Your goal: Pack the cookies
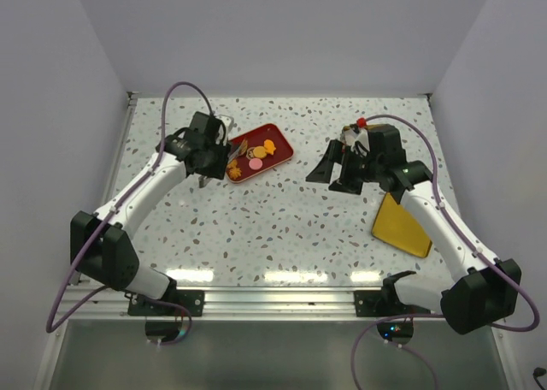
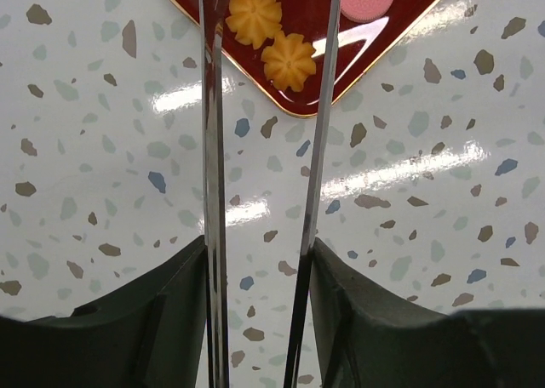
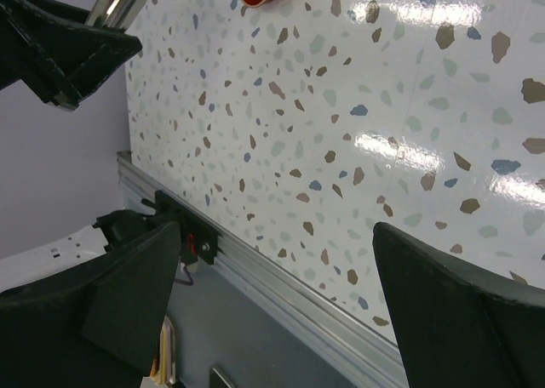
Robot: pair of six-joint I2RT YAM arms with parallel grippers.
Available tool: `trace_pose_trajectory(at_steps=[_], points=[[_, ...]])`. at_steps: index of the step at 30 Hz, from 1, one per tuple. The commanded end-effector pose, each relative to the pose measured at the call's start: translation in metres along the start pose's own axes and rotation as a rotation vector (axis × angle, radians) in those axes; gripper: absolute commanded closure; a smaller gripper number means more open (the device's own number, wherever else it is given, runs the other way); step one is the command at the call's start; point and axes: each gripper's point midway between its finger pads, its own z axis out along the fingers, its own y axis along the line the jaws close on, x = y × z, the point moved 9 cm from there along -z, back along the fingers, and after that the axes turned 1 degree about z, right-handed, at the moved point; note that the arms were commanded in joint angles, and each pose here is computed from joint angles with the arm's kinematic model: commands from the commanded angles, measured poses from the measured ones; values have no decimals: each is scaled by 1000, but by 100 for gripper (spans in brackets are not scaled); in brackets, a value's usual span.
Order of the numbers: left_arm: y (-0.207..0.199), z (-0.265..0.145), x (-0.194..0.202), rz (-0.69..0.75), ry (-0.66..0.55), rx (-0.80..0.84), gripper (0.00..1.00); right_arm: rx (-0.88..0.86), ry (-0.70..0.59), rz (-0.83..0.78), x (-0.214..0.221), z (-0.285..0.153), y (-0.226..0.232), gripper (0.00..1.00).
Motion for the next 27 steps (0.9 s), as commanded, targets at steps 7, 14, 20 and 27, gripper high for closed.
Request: trace_pose_trajectory(at_steps=[7, 14, 20, 27], points=[[-6, 23, -14, -44, 17, -28, 50, 23, -2, -52, 2, -8, 0, 1], [-8, 45, -15, -39, 61, -42, 51, 39, 10, -48, 4, -5, -5, 1], [-9, 59, -17, -31, 80, -51, 51, 47, 14, -47, 2, -2, -6, 1], [-9, 72, -20, -16, 113, -71, 55, 57, 17, -42, 1, 1, -8, 1]])
